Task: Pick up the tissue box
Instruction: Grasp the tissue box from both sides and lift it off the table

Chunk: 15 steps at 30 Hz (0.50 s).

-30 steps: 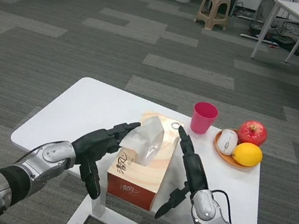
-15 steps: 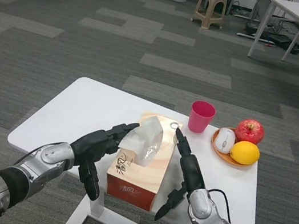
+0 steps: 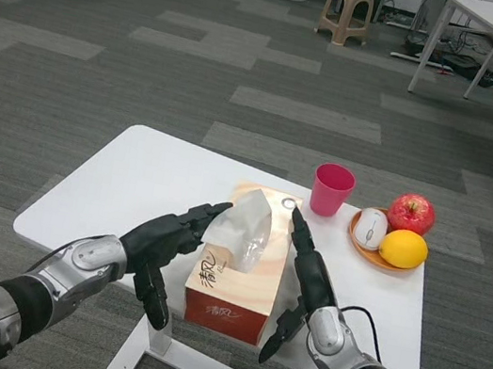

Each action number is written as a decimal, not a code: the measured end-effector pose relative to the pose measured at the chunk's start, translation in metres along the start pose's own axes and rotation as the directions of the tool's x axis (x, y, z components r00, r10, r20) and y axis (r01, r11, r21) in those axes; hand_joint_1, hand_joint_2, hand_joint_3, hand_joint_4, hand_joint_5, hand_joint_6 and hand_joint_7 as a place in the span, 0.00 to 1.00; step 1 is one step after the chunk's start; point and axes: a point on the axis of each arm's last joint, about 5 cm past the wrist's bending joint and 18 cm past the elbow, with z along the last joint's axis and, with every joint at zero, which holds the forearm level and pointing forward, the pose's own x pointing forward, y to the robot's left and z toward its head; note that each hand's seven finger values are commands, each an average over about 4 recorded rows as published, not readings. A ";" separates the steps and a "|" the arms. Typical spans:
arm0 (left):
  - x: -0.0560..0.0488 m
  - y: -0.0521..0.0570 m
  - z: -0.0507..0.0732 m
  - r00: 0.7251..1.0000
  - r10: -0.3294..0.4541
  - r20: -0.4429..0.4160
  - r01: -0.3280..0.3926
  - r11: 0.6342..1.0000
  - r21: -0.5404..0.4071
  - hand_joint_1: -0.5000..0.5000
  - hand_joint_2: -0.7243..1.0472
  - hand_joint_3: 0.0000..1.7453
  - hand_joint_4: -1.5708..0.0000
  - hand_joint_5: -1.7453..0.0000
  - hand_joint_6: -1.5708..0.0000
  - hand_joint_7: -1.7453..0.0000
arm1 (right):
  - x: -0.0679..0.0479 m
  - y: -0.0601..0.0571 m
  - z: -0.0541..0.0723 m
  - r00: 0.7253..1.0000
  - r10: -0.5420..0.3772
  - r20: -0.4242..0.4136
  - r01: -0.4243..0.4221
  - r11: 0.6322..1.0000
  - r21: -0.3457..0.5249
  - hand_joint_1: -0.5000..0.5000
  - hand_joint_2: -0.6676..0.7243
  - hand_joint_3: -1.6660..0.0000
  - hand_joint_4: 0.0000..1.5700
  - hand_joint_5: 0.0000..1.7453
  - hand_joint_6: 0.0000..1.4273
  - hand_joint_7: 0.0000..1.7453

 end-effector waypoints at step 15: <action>0.001 -0.001 -0.001 1.000 0.000 0.002 0.000 1.000 -0.010 1.00 0.15 0.00 1.00 1.00 1.00 1.00 | 0.000 0.001 0.000 1.000 -0.001 -0.001 0.001 1.000 -0.007 0.04 0.91 0.98 0.23 0.00 0.00 0.02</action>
